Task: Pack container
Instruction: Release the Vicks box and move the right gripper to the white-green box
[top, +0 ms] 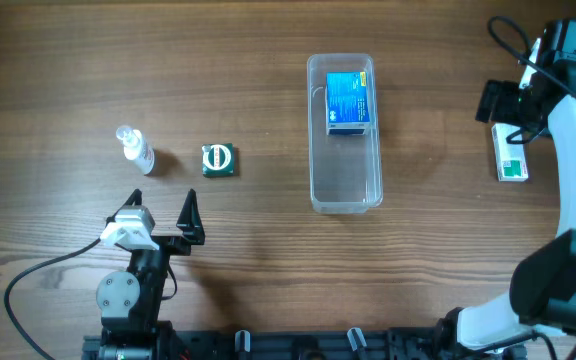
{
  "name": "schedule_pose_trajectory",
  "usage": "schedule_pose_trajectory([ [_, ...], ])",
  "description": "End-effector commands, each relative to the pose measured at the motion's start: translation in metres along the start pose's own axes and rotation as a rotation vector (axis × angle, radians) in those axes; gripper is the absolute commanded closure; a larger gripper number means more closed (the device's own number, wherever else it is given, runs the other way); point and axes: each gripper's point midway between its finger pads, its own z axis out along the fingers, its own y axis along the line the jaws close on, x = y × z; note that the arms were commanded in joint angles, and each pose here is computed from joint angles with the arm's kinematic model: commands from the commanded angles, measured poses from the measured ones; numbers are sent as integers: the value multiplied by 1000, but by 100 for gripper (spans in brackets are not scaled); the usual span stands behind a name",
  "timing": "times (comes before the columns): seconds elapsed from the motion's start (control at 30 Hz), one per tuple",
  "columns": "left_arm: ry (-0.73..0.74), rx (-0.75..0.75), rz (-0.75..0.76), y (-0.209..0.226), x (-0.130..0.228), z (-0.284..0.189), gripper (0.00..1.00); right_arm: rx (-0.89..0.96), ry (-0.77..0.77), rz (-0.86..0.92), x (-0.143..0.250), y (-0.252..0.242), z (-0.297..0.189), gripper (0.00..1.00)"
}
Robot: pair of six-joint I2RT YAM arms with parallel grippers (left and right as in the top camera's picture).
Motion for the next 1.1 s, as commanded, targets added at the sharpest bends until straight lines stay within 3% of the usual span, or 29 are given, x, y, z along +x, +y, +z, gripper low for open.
schedule_pose_trajectory([
  [0.0, 4, 7, 11, 0, 2, 0, 0, 12, 33, -34, 4, -2, 14, 0],
  [0.23, 4, 7, 12, 0, 2, 0, 0, 6, 84, -157, 6, -15, 46, 0],
  [0.5, 4, 7, 12, 0, 2, 0, 0, -47, 98, -172, 7, -40, 69, 0],
  [1.07, 4, 7, 12, 0, 2, 0, 0, -108, 254, -214, 38, -30, 135, 1],
])
